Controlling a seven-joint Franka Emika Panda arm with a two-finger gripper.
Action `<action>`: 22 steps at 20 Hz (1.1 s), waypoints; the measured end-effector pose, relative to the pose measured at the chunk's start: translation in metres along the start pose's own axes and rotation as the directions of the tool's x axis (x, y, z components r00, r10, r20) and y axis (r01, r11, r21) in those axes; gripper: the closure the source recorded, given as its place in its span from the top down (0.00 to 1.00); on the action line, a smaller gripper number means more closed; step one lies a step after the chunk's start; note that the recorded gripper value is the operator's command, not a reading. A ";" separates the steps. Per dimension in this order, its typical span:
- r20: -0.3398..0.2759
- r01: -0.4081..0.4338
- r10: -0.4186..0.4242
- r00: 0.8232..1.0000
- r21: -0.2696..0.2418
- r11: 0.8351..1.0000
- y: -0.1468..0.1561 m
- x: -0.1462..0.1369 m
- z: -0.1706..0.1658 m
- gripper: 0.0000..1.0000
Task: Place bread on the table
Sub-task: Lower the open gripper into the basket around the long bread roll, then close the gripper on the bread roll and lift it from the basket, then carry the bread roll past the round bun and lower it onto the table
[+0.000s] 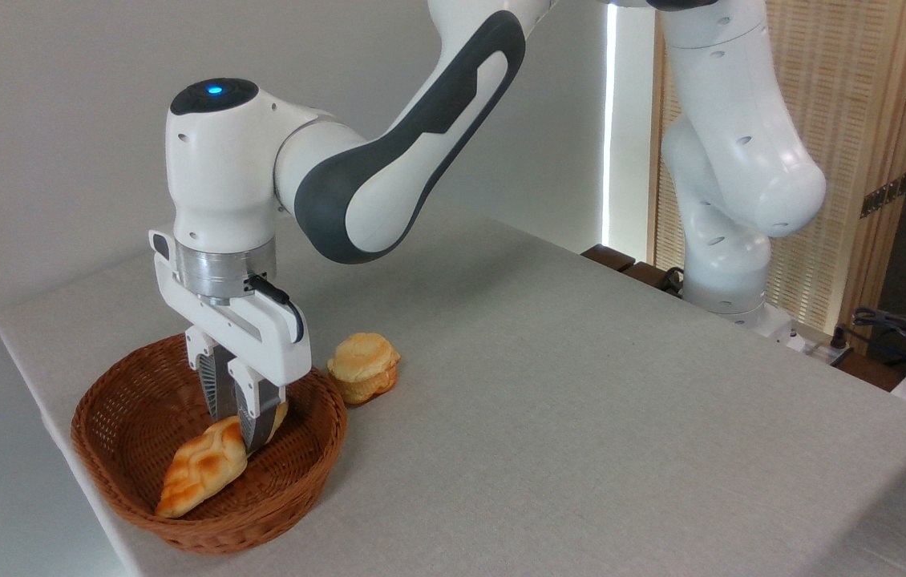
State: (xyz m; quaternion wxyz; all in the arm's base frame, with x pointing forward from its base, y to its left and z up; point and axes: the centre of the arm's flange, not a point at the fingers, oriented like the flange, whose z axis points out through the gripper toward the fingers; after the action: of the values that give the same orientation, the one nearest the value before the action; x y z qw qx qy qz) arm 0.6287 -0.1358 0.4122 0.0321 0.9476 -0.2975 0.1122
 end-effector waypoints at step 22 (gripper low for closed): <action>0.108 -0.044 0.062 0.992 -0.164 0.986 0.037 -0.057 -0.133 0.74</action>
State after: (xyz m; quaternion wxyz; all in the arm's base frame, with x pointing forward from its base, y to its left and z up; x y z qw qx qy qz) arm 0.5365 -0.1176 0.5278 0.0887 0.9384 -0.3322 0.0351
